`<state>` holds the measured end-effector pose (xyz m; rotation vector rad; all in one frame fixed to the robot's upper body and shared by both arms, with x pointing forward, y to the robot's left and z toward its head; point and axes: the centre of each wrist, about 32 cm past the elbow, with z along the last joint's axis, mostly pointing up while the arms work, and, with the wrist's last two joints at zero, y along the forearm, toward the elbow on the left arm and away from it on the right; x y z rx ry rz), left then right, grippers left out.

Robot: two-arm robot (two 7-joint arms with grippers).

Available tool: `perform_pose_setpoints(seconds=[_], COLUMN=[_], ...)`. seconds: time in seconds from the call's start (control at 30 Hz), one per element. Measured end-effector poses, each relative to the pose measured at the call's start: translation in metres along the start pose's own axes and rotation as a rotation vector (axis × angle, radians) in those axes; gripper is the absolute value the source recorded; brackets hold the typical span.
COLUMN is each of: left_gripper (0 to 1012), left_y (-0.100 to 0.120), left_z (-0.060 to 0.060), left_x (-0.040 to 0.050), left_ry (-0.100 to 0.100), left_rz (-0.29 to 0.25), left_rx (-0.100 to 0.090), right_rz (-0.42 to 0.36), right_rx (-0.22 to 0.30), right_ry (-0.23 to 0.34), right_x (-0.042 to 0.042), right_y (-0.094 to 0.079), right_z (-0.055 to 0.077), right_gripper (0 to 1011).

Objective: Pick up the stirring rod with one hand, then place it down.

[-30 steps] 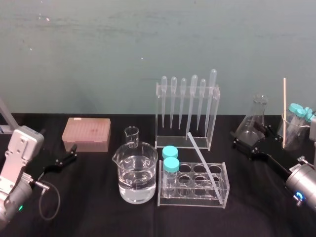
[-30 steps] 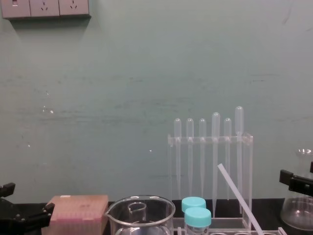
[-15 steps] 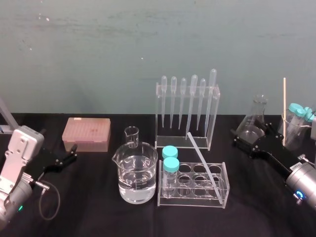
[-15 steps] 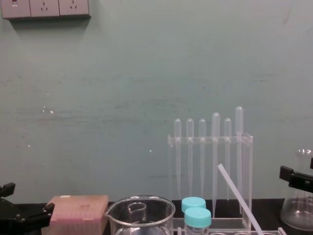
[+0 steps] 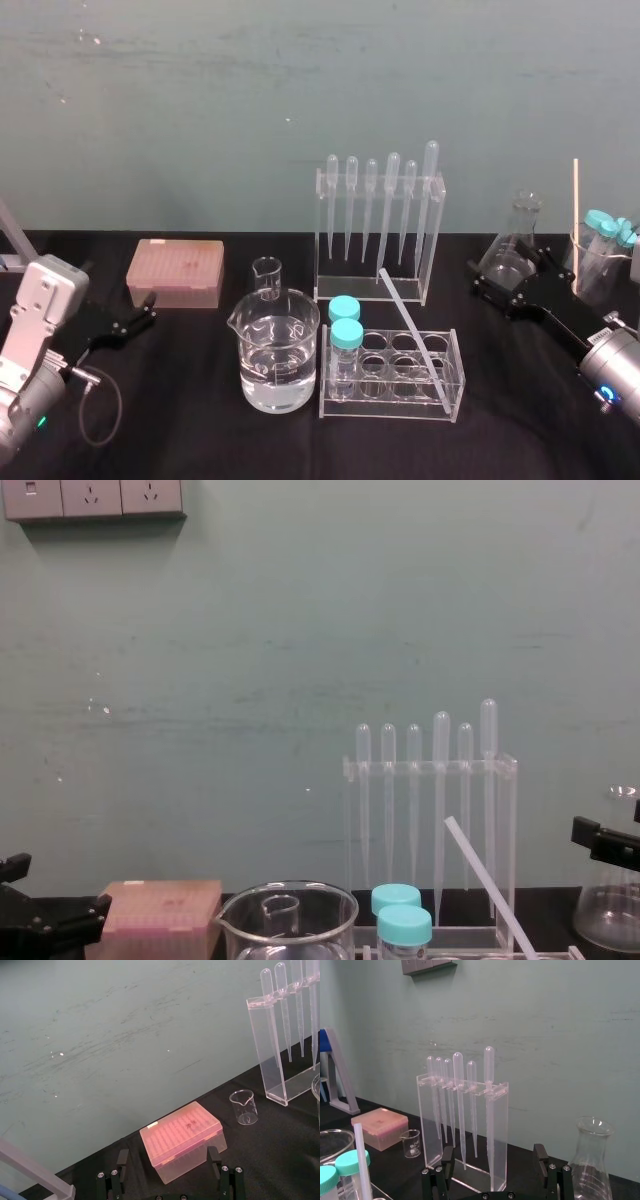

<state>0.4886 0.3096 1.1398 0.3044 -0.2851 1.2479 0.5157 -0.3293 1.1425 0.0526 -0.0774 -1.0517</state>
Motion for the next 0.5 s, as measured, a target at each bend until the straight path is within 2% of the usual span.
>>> perform_pose_setpoints(seconds=[0.5], left_gripper=[1000], left_y=[0.0], left_z=[0.0], left_x=[0.0], left_ry=[0.0], left_rz=[0.0], left_rx=[0.0], right_rz=[0.001], right_rx=[0.002], right_ry=[-0.001], right_x=[0.0001], right_y=[0.0001], right_z=[0.0001], right_gripper=[1000])
